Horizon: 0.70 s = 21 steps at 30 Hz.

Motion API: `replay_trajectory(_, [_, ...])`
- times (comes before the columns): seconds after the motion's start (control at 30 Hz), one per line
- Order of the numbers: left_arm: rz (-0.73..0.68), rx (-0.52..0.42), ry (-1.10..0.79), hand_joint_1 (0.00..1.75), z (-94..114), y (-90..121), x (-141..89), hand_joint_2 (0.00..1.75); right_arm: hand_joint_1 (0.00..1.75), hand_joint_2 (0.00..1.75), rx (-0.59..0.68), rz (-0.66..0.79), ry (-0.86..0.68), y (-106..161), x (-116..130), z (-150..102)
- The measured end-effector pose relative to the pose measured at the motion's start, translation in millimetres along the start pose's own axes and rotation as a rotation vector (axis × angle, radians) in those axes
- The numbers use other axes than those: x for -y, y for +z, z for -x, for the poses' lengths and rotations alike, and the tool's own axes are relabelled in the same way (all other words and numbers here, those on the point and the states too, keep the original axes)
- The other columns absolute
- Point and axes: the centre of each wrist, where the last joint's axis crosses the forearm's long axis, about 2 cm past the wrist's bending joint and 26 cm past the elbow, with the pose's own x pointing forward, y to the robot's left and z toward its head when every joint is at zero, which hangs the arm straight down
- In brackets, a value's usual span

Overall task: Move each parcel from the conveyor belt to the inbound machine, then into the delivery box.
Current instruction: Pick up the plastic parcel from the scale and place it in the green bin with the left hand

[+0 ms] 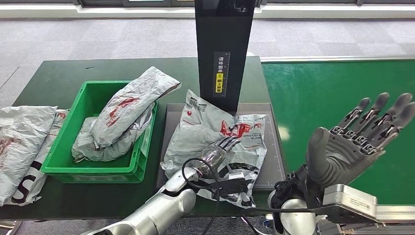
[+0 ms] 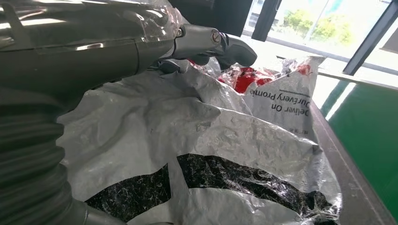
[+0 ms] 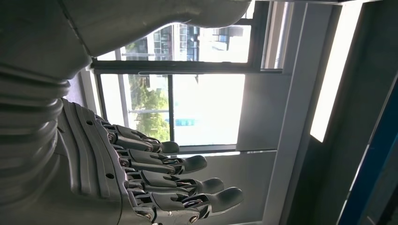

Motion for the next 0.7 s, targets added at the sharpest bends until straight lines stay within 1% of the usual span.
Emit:
replay_trajectory(0.07, [0.048, -0.004, -0.034, 1.75, -0.4, -1.0, 0.1, 1.75, 0.00, 1.75, 0.001, -0.007, -0.003, 0.0, 0.0, 0.1])
replay_trajectory(0.17, [0.141, 0.005, -0.080, 1.75, -0.8, -2.2, 1.1, 1.75, 0.00, 1.75, 0.001, -0.017, -0.010, 0.1, 0.0, 0.3])
replay_trajectory(0.23, [0.175, 0.013, -0.099, 1.75, -0.8, -2.9, 1.1, 1.75, 0.00, 1.75, 0.001, -0.020, -0.011, 0.1, 0.1, 0.5])
replay_trajectory(0.57, [0.209, 0.025, -0.133, 1.75, 0.2, -4.8, -0.8, 1.75, 0.00, 1.75, 0.001, -0.021, -0.004, 0.1, 1.5, 1.6])
replay_trajectory(0.7, [0.247, 0.027, -0.156, 1.75, 0.4, -6.1, -2.3, 1.75, 0.00, 1.75, 0.010, -0.027, 0.017, 0.0, 3.1, 2.9])
